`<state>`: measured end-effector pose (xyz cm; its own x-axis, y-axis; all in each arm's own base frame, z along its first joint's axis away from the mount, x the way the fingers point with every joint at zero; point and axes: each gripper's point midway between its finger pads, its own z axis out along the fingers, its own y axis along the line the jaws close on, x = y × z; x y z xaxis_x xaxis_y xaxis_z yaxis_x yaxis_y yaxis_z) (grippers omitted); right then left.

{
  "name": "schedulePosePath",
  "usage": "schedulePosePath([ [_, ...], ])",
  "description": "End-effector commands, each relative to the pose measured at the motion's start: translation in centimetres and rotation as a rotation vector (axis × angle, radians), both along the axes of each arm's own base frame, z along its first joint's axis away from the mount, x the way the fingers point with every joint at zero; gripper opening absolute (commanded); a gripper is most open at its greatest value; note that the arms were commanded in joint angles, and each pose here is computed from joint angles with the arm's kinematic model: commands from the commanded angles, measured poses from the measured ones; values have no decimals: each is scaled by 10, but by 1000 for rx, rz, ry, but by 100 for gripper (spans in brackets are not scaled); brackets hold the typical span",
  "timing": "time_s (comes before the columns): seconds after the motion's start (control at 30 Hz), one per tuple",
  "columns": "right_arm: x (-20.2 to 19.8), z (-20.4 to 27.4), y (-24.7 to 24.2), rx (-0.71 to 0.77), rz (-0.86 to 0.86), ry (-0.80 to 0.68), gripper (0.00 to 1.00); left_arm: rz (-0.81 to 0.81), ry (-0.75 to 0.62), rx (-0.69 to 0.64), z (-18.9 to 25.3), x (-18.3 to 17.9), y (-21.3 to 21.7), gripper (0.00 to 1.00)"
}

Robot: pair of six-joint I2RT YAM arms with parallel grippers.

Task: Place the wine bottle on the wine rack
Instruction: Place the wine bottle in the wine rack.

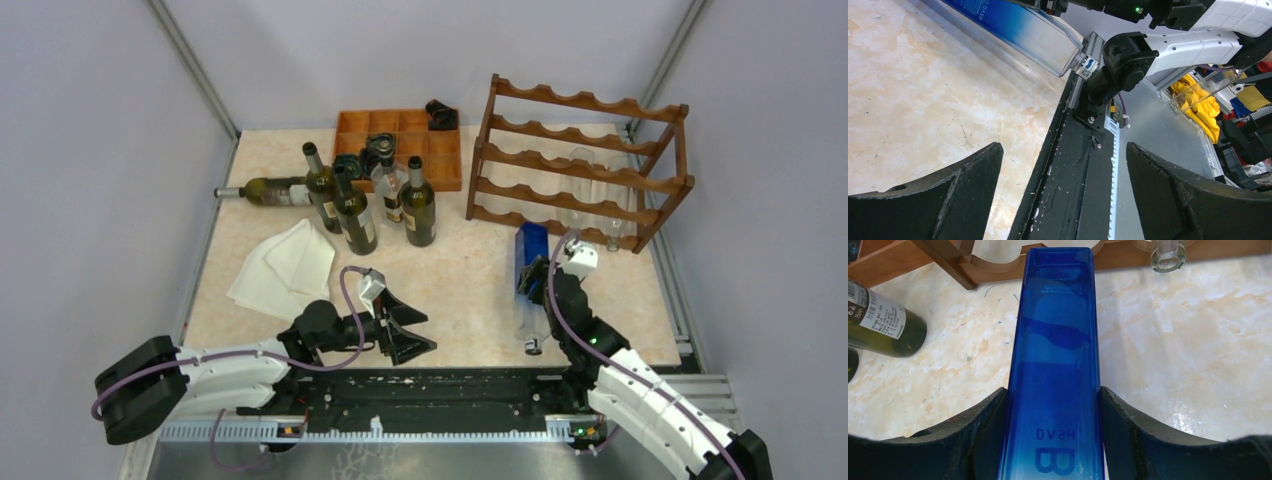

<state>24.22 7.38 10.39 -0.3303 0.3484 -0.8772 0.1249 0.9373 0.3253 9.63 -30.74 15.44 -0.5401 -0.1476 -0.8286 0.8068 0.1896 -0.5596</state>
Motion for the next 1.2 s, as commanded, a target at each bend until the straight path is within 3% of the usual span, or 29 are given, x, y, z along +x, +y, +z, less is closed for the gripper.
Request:
schedulePosePath([
  [0.0,30,108,6,144,-33,-313,0,12,-39,-14,3,3,2,98],
  [1.17,66,126,-8,122,-44,-382,0,21,-51,26,-12,5,4,98],
])
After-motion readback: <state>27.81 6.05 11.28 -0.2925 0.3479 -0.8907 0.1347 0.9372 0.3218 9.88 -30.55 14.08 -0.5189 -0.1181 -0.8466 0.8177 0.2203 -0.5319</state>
